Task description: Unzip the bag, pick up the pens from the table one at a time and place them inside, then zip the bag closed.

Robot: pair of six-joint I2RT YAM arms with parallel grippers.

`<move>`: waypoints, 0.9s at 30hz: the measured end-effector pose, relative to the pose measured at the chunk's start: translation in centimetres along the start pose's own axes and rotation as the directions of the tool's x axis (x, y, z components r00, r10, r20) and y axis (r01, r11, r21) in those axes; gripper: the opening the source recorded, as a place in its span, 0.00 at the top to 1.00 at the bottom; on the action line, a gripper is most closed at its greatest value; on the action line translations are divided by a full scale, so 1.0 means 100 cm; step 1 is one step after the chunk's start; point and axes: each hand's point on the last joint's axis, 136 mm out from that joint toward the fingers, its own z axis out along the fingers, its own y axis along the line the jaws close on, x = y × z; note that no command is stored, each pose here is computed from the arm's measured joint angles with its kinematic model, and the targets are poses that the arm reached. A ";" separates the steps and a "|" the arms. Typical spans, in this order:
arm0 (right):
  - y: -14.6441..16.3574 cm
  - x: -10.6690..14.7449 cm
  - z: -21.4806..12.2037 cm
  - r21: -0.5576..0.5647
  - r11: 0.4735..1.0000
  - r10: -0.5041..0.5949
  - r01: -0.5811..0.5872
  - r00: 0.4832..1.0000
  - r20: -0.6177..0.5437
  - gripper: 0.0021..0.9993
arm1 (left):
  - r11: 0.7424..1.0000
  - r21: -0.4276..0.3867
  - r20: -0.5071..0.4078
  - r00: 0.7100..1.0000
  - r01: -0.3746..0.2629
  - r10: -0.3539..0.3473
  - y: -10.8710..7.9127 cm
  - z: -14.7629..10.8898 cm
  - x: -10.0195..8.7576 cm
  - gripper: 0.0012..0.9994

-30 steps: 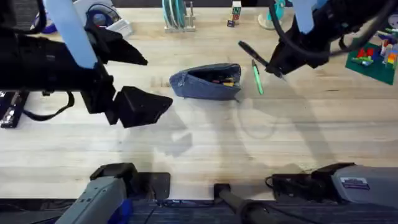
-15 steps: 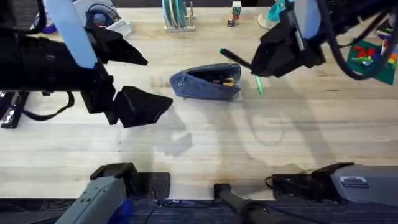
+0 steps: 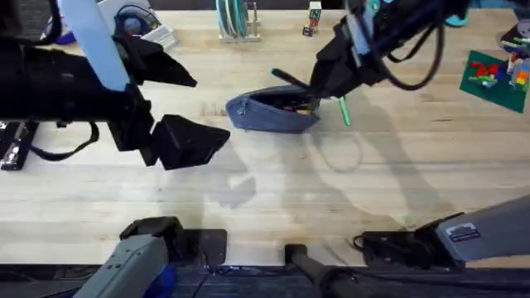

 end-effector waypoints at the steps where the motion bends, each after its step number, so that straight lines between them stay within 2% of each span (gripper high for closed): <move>1: -0.001 0.000 0.004 -0.004 1.000 -0.005 0.005 1.000 0.000 0.97 | 1.000 0.000 0.000 1.000 0.000 0.000 0.000 0.000 0.000 0.00; 6: -0.012 -0.001 0.030 -0.027 0.999 -0.032 0.032 0.999 0.002 0.97 | 1.000 0.000 0.000 1.000 0.000 0.000 0.000 0.000 0.000 0.00; 17: -0.027 0.015 0.061 -0.055 0.998 -0.018 0.018 1.000 -0.003 0.97 | 1.000 0.000 0.000 1.000 0.000 0.000 0.000 0.000 0.000 0.00; 27: -0.027 0.020 0.070 -0.075 0.997 -0.003 0.003 1.000 -0.007 0.97 | 1.000 0.000 0.000 1.000 0.000 0.000 0.000 0.000 0.000 0.00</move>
